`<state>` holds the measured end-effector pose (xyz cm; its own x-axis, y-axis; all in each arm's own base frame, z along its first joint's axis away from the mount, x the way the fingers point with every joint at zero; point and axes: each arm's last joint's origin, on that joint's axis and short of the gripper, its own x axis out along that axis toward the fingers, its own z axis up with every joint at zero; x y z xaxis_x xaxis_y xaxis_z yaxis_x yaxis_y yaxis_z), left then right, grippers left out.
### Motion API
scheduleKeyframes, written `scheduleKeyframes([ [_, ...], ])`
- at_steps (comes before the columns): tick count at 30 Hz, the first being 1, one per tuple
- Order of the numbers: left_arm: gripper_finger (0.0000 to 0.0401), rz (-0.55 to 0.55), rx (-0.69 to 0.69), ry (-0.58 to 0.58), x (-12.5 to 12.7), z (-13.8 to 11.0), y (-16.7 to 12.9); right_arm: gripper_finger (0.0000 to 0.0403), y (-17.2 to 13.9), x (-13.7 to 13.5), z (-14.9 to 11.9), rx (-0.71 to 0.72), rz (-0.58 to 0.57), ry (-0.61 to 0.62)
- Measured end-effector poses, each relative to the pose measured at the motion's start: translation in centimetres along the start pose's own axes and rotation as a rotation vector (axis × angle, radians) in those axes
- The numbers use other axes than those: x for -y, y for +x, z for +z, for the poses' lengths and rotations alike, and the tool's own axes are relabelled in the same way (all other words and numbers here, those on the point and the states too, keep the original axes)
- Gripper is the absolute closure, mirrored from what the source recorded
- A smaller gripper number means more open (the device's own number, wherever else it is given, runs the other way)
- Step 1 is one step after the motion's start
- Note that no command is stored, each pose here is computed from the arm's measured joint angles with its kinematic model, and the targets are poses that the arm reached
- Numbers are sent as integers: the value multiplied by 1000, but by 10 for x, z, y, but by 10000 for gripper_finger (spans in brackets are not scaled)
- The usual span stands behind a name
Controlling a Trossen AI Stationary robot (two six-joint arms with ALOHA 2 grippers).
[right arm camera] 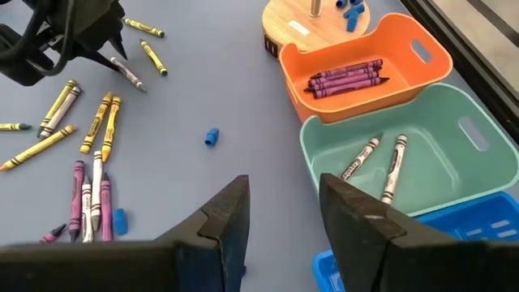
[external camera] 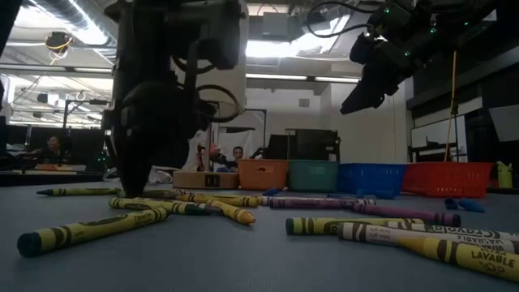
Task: Sort crayons
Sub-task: Put the gray crayon into the green bin
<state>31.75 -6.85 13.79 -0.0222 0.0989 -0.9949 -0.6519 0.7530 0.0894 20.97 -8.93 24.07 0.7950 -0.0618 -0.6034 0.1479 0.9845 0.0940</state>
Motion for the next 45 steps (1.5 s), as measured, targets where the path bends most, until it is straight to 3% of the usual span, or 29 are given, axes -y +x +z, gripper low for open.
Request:
scheduleKeyframes([
  [9,317,-38,-17,-3,-1,-3,8,253,0,0,0,-1,0,0],
  [19,394,-34,-6,-10,-1,-2,9,253,0,0,0,-1,0,0],
  [31,392,-67,14,-9,9,7,-7,253,0,0,0,-1,0,0],
  [37,393,-159,85,17,22,20,-27,253,0,0,0,-1,0,0],
  [45,391,-325,405,-54,38,52,-40,253,0,0,0,-1,-2,0],
])
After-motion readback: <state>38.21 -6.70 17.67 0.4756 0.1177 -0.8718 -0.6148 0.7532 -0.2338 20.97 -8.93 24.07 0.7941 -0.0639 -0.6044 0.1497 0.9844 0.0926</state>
